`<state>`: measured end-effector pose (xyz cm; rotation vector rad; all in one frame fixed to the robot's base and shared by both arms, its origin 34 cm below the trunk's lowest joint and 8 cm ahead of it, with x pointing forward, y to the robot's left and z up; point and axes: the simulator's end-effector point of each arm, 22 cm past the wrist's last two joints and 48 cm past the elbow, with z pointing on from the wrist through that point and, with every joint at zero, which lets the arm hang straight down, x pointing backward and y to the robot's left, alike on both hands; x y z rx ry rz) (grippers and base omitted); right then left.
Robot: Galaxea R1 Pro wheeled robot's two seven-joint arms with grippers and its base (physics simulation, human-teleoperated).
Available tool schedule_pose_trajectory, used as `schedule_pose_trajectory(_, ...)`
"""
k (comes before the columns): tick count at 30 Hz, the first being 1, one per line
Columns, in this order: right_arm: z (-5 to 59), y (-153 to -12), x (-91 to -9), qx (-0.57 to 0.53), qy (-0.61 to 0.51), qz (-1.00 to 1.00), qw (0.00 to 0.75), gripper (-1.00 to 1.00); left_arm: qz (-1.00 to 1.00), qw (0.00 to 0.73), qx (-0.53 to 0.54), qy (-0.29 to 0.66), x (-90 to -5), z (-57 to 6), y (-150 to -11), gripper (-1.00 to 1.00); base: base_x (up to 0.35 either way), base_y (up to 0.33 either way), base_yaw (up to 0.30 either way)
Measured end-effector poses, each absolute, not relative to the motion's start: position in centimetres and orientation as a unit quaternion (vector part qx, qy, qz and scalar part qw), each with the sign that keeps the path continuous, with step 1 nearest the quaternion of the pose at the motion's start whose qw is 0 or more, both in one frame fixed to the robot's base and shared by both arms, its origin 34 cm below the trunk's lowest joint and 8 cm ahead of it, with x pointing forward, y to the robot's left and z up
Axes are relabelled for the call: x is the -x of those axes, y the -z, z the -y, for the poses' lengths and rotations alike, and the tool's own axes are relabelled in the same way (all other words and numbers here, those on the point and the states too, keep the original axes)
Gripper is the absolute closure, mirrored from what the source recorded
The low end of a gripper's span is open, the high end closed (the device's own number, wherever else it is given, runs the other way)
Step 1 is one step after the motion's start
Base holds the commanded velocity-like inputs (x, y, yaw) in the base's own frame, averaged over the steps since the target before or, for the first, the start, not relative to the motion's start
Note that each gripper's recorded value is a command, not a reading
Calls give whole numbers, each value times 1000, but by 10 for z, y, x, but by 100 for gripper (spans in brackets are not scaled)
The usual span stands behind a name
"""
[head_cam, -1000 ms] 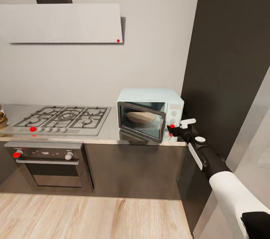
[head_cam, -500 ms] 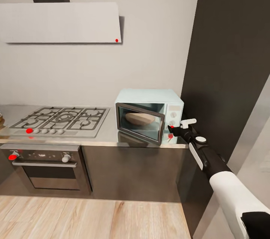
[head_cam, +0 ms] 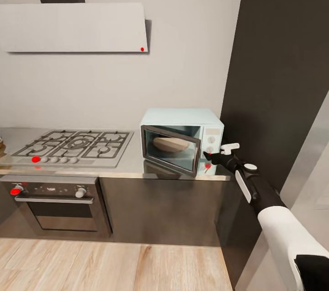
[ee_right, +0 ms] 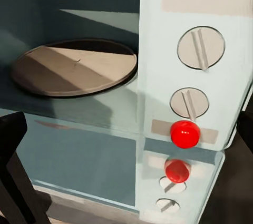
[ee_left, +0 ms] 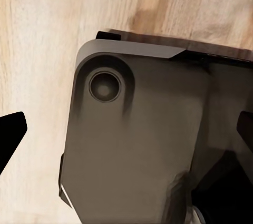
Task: In the kitchen, take the popcorn bag from the countertop, put it into the microwave, and heat it until the popcorn is cooked so the cooked popcorn ends up inside the bag.
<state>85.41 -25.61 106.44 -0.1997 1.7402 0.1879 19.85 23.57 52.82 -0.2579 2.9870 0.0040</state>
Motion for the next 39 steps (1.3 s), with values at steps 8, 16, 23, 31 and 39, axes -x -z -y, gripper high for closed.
schedule_pose_trajectory(8,256,-1065,-854,87,-83,-762,637,-100,-994,73,86,-1,-200,-236,-528,-100,51,-36,0)
schedule_pose_trajectory(16,257,-1064,-854,88,-81,-762,636,-100,-994,73,86,-2,-201,-237,-528,-100,64,-35,0)
schedule_pose_trajectory(23,248,-1063,-854,93,-85,-762,635,-100,-994,73,86,-2,-201,-237,-528,-100,0,0,0)
schedule_pose_trajectory(31,243,-1057,-853,95,-89,-766,630,-100,-994,73,86,-1,-200,-235,-528,-100,0,0,0)
schedule_pose_trajectory(39,226,-1057,-846,128,-123,-761,623,-100,-994,73,86,-1,-200,-235,-528,-100,0,0,0)
